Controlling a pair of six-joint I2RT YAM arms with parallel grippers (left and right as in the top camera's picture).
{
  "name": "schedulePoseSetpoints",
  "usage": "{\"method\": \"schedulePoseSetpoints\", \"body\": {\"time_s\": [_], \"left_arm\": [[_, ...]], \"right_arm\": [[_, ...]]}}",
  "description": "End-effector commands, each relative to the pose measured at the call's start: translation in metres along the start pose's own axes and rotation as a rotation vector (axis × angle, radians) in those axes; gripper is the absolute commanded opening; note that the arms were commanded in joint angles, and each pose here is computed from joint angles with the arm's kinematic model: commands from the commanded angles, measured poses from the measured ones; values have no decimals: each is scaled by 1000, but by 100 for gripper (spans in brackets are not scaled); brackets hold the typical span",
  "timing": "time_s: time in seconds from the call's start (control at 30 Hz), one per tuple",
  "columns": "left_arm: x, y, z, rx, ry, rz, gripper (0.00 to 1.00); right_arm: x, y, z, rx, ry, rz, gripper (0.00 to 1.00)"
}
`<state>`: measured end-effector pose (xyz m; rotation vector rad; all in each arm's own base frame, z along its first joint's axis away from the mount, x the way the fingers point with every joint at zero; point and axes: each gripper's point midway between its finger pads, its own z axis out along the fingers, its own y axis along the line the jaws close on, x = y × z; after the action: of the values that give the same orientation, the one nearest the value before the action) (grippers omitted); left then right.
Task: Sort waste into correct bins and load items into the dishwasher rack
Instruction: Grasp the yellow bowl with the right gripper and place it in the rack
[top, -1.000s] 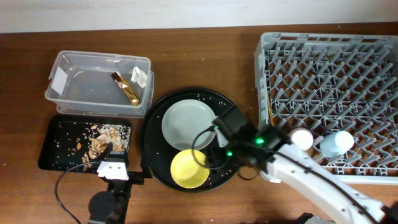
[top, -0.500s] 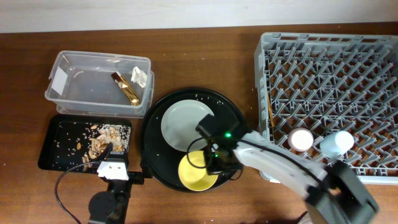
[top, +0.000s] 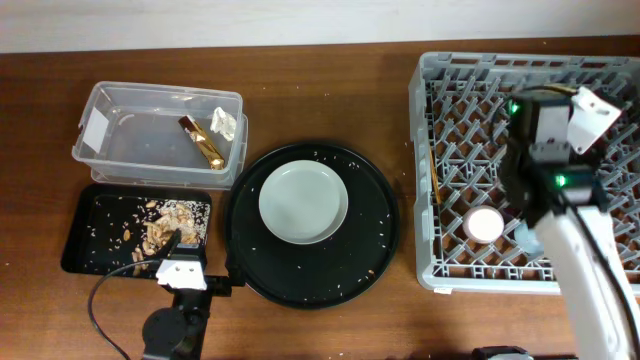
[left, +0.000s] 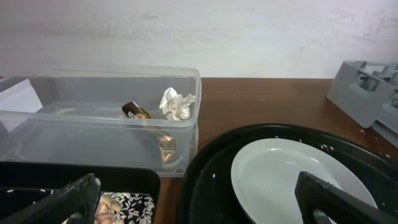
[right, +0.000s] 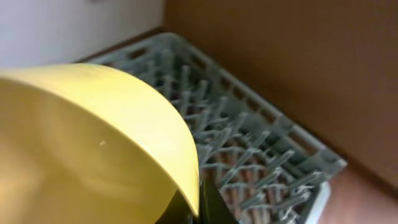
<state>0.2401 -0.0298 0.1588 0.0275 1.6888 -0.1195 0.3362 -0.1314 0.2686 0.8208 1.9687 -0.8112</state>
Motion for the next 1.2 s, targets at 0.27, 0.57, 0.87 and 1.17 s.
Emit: {"method": "schedulePoseSetpoints", "body": {"time_s": [0.27,0.57,0.87,1.17], "left_arm": [[2,0,1,5,-1,11,100],[2,0,1,5,-1,11,99],[2,0,1,5,-1,11,99],[2,0,1,5,-1,11,99]], "right_arm": [[51,31,87,335,51,-461,5],[95,83,69,84,155,-674,22],[79,128,-16,-309,222,-674,96],[183,186,-196,-1136,849,-589,68]]}}
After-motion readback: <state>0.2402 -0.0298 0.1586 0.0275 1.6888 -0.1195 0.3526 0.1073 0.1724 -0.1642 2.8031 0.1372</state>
